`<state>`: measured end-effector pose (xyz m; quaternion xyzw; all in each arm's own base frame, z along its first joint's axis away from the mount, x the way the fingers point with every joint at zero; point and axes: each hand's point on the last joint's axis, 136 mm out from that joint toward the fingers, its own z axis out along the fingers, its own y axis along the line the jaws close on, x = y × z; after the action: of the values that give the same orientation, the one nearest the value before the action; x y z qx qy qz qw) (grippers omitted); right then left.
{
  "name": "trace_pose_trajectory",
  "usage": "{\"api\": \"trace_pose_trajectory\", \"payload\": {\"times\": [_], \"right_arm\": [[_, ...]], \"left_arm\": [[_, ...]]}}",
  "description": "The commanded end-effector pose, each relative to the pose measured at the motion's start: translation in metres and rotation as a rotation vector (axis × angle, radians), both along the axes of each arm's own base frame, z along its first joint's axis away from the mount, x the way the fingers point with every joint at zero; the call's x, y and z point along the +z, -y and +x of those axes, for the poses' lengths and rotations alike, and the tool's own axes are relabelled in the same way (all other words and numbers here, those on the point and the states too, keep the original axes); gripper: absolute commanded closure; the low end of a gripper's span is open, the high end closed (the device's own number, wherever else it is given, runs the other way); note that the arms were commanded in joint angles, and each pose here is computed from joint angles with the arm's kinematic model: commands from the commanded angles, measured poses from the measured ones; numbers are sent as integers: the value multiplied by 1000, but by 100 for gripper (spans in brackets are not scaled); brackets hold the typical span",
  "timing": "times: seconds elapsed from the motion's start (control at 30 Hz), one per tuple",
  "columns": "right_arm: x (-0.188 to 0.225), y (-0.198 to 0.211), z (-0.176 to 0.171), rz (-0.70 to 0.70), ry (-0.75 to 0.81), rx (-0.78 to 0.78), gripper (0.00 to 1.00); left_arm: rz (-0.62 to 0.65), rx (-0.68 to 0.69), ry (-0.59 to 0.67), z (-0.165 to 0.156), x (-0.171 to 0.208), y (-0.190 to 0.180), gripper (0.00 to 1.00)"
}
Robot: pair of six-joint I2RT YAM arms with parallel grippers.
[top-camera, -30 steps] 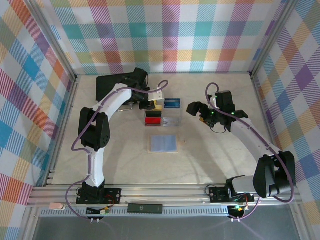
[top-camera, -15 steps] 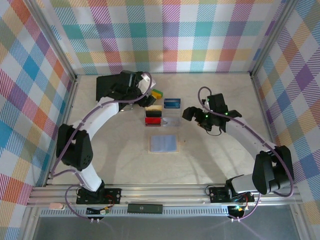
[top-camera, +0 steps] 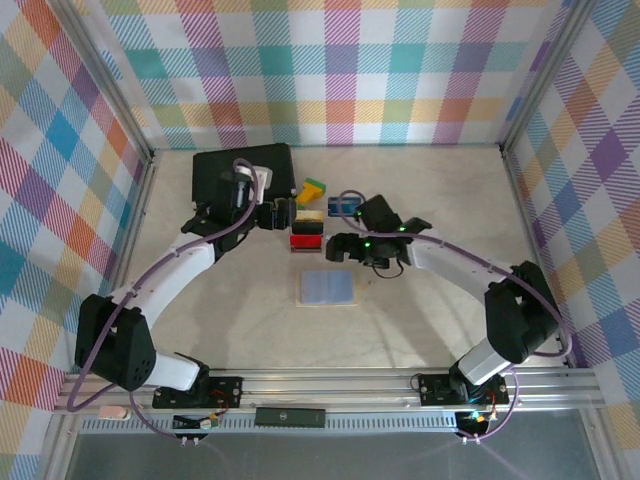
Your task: Take the credit cards out of the card holder
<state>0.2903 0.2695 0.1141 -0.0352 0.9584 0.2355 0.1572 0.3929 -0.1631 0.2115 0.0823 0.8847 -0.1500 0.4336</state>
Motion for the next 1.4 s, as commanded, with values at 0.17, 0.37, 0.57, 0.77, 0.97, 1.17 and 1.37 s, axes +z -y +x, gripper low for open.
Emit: {"api": "trace_pose_trajectory", "payload": {"times": [0.17,0.37,0.57,0.77,0.97,1.17,1.37], "right_arm": [[-29,-28,-15,-158,-44,16,9],[-51,-44,-20,-248,-81,29,11],[-67,-57,-19,-296,-123,35,14],[-74,-63,-15,-334,-148,42,15],[-77,-66,-12,-347,-157,52,15],[-83,-68,-12,-358,-172,58,12],[-90,-67,-14,-373,-186,59,12]], "left_arm": [[-27,165,-146,-31,-16,-33,0],[-42,228,-159,-46,-30,-50,0],[-48,348,-170,-50,-42,-76,0],[-81,413,-122,-49,-34,-95,0],[-84,438,-112,-49,-32,-100,0],[-82,477,-95,-49,-29,-108,0],[-89,475,-67,-51,-22,-109,0]]}}
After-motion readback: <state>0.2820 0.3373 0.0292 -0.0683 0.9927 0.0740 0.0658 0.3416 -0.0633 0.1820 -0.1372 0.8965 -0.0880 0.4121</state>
